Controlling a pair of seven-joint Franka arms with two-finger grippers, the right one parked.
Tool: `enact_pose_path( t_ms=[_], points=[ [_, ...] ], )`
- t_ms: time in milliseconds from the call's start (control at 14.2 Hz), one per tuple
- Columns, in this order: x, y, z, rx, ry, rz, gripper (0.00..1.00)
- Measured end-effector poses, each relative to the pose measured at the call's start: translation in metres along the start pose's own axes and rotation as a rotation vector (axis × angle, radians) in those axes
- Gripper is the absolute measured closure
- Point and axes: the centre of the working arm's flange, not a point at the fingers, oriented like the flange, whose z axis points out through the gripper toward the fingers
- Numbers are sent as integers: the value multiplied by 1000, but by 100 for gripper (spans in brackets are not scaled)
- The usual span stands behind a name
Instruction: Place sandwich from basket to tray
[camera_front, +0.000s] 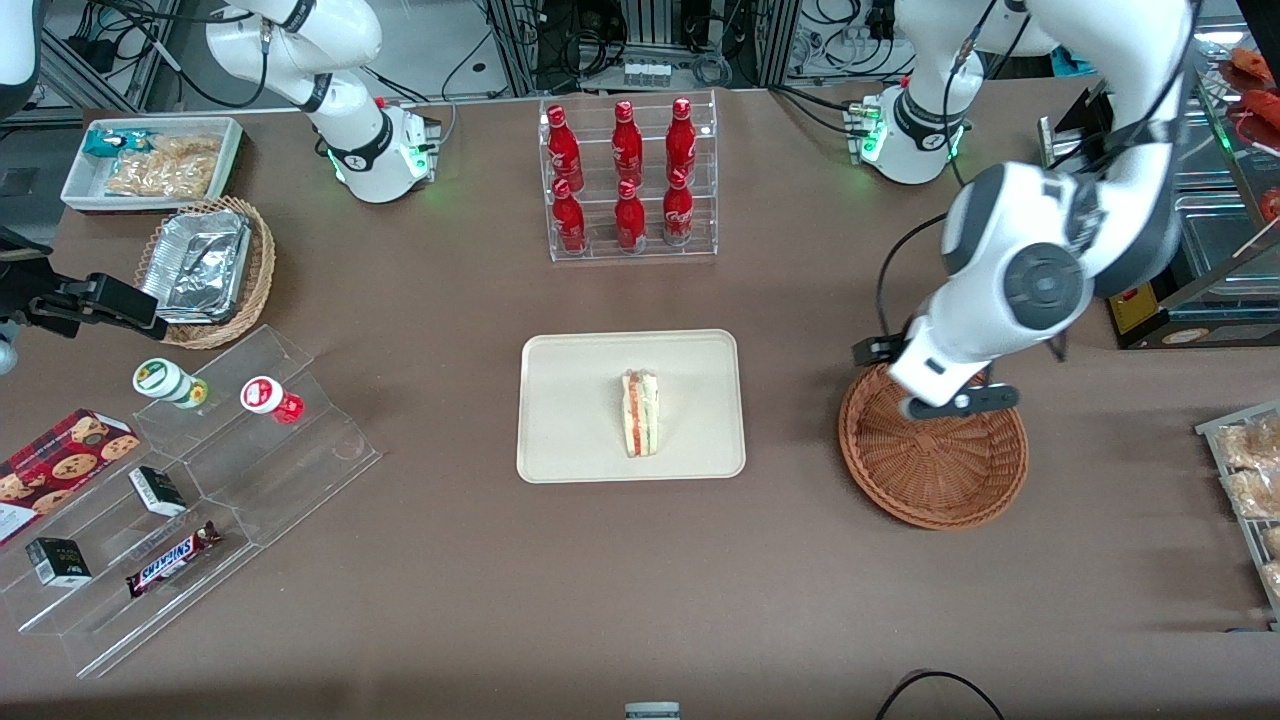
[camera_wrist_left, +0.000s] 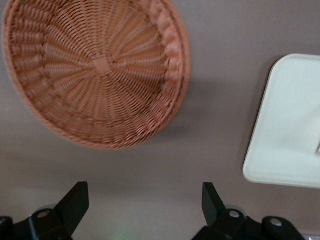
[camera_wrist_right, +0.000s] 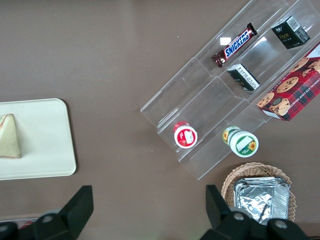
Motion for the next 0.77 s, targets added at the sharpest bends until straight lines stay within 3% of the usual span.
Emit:
enact_pose_path(
  t_ms=[351, 561, 772],
  points=[
    [-19, -78, -42, -23, -59, 93, 0],
    [-35, -113, -73, -42, -46, 132, 0],
    [-39, -126, -104, -46, 11, 148, 0]
  ],
)
